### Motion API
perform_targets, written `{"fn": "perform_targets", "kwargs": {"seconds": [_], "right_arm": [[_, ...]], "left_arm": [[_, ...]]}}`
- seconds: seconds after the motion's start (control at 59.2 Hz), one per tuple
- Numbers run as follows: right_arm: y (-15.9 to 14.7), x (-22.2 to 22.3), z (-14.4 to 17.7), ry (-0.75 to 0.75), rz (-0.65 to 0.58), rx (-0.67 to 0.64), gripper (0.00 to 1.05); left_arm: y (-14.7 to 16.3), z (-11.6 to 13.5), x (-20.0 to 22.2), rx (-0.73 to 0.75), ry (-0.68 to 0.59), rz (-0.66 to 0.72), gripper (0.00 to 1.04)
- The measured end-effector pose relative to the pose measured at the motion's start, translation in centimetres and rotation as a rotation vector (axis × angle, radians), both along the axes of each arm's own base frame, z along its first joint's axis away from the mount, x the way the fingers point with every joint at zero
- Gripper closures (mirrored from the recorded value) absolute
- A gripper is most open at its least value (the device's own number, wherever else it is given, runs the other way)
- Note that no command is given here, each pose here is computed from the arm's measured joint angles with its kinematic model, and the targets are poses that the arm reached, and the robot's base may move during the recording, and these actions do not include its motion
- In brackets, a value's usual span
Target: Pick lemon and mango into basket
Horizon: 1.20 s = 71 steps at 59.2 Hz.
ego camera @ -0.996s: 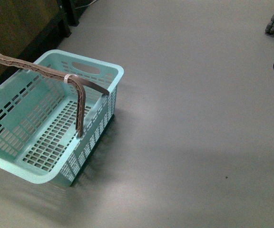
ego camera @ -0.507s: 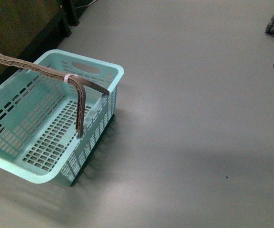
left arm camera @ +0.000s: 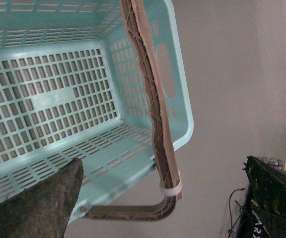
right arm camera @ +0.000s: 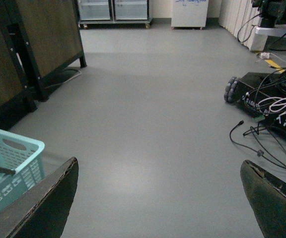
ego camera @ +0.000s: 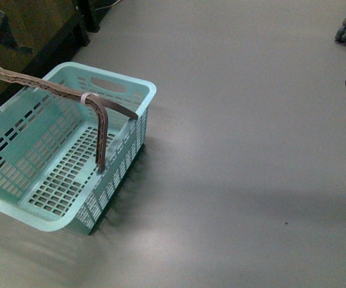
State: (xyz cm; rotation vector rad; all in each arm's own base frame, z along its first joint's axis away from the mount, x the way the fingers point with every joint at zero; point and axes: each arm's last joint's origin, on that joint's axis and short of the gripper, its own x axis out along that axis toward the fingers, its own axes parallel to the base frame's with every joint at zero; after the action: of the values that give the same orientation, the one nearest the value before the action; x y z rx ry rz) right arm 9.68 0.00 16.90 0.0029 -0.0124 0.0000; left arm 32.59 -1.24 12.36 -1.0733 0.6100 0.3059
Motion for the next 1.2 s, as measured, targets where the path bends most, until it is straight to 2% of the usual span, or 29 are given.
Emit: {"fn": "perform_targets", "kwargs": {"seconds": [0.186,0.338,0.608,0.676,0.811,0.895,1.115,1.199], "right_arm": [[0.0,0.0,0.0,0.0,0.0,0.0,0.09],[0.0,0.0,0.0,0.0,0.0,0.0,0.09],[0.0,0.0,0.0,0.0,0.0,0.0,0.09],[0.0,0.0,0.0,0.0,0.0,0.0,0.09],[0.0,0.0,0.0,0.0,0.0,0.0,0.09],[0.0,0.0,0.0,0.0,0.0,0.0,0.09],[0.0,0.0,0.0,0.0,0.0,0.0,0.09],[0.0,0.0,0.0,0.0,0.0,0.0,0.09]], "left_arm": [[0.4,-1.1,4.4,-0.003,-0.007,0.01,0.07],[0.4,-3.0,7.6,-0.001,0.019,0.009,0.07],[0.0,-5.4,10.2,0.005,0.047,0.002,0.07],[-0.1,-5.7,10.4,0.011,0.056,0.005,0.15],[-0.5,-6.9,10.1,0.032,0.114,0.015,0.47],[-0.6,-7.7,9.8,0.032,0.156,0.041,0.59],[-0.9,-7.5,10.1,-0.006,0.155,0.081,0.91],[-0.9,-7.4,10.0,-0.053,0.153,0.108,0.97]]}}
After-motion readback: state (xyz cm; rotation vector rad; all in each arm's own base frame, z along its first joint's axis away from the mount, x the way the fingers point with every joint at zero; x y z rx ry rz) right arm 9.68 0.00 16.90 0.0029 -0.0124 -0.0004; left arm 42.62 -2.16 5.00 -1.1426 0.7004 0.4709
